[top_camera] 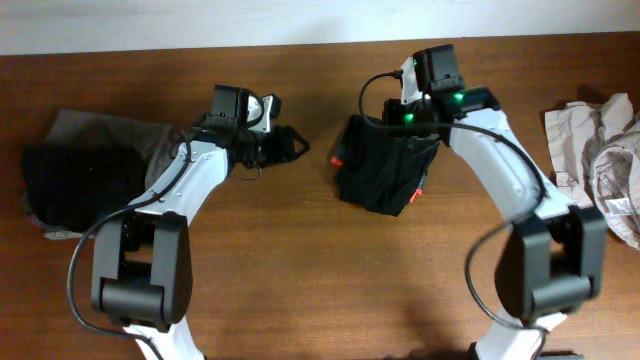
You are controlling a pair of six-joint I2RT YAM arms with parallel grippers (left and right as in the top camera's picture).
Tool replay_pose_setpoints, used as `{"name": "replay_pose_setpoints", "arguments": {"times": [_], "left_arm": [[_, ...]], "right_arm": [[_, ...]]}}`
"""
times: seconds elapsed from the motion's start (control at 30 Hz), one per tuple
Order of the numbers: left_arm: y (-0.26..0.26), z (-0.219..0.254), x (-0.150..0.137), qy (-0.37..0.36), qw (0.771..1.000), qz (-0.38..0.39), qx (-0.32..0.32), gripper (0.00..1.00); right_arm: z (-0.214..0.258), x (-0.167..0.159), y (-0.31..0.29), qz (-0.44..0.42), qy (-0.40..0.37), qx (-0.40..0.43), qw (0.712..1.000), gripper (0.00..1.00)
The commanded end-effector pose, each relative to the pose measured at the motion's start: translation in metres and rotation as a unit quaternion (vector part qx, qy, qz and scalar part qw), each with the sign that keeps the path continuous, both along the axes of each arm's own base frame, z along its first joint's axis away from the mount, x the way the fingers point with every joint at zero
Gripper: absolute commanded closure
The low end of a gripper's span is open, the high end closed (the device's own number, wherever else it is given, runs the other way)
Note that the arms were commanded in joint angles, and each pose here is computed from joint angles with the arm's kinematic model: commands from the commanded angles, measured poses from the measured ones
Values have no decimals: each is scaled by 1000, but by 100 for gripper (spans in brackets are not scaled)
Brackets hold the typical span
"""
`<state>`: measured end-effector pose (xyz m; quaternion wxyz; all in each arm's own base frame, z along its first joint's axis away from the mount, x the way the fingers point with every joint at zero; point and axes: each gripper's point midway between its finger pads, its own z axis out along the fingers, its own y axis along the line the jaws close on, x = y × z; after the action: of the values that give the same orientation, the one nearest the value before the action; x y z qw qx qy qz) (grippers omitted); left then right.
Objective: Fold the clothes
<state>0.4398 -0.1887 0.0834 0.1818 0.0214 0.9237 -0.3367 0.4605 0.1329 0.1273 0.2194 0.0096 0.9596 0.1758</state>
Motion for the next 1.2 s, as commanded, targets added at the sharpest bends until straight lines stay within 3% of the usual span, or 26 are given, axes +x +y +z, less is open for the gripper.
{"name": "replay_pose_setpoints", "arguments": {"times": [0.0,0.2,0.37,0.57,0.77,0.9,1.07,1.17], "left_arm": [[7,26,6,-29,999,-14,13,41],[34,42,1,-28,996,-17,86,42],[45,64,3,-46,992,-7,118,42],[53,109,11,-99,988,11,118,42],[77,152,17,-152,976,53,144,41],[87,160,15,-160,971,69,162,36],[89,150,11,-142,973,64,170,29],[85,141,10,-132,975,54,171,25]], "right_arm": [[-53,11,1,-82,62,24,994,96],[-91,25,25,-66,77,76,992,96],[-119,8,47,-36,113,73,990,96],[-123,-38,88,149,122,43,980,96],[-128,-103,88,312,177,-56,932,96],[-136,-105,63,316,181,-167,916,96],[-105,-90,82,324,121,-125,930,95],[-46,-81,98,338,43,-64,938,85]]}}
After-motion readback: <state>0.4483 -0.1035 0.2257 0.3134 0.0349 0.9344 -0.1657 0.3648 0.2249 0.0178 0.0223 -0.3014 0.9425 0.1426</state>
